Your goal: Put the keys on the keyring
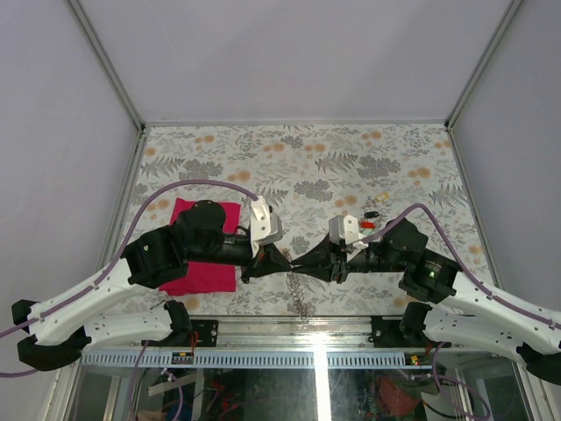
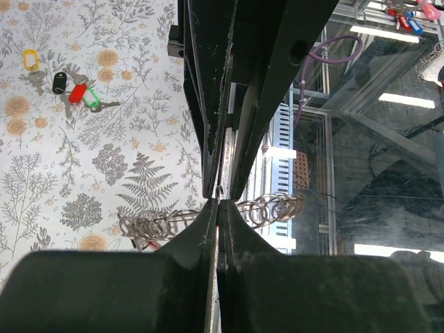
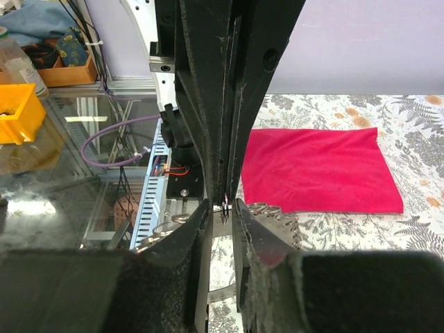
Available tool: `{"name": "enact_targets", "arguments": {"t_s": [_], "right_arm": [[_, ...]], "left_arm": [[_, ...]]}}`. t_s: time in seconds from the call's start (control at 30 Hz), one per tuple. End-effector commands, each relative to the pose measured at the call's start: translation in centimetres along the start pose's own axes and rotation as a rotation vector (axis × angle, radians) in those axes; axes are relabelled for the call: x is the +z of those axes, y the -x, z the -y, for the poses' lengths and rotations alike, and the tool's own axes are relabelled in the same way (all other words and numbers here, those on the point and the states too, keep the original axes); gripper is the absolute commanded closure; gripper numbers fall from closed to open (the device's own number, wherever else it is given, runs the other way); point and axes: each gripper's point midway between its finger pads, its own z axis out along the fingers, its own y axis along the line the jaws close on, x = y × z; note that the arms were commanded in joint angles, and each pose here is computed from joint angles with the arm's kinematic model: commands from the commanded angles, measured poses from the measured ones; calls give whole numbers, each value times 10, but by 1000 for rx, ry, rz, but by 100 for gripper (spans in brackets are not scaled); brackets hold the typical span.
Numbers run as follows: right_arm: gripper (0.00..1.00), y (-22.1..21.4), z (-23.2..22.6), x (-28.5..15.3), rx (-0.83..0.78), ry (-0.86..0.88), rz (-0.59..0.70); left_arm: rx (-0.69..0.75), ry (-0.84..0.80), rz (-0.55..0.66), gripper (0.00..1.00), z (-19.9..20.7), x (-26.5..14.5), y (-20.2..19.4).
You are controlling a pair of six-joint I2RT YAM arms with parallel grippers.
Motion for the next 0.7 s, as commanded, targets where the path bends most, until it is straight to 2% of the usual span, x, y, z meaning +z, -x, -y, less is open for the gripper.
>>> {"name": "enact_targets", "arguments": {"t_s": [0.0, 0.17, 0.33, 0.57, 0.67], "right_arm": [[79, 17, -5, 5, -34, 37, 56], [78, 15, -6, 5, -31, 45, 52], [68, 14, -5, 5, -32, 41, 49], [70, 11, -3, 6, -31, 37, 37], [67, 10, -3, 6, -33, 37, 34]], "left_arm": [[64, -35, 101, 100, 8, -4, 29], [70, -37, 111, 100, 10, -7, 31], [72, -38, 110, 100, 11, -8, 32], [77, -41, 112, 100, 12, -9, 32], [80, -40, 112, 100, 12, -10, 33]]}}
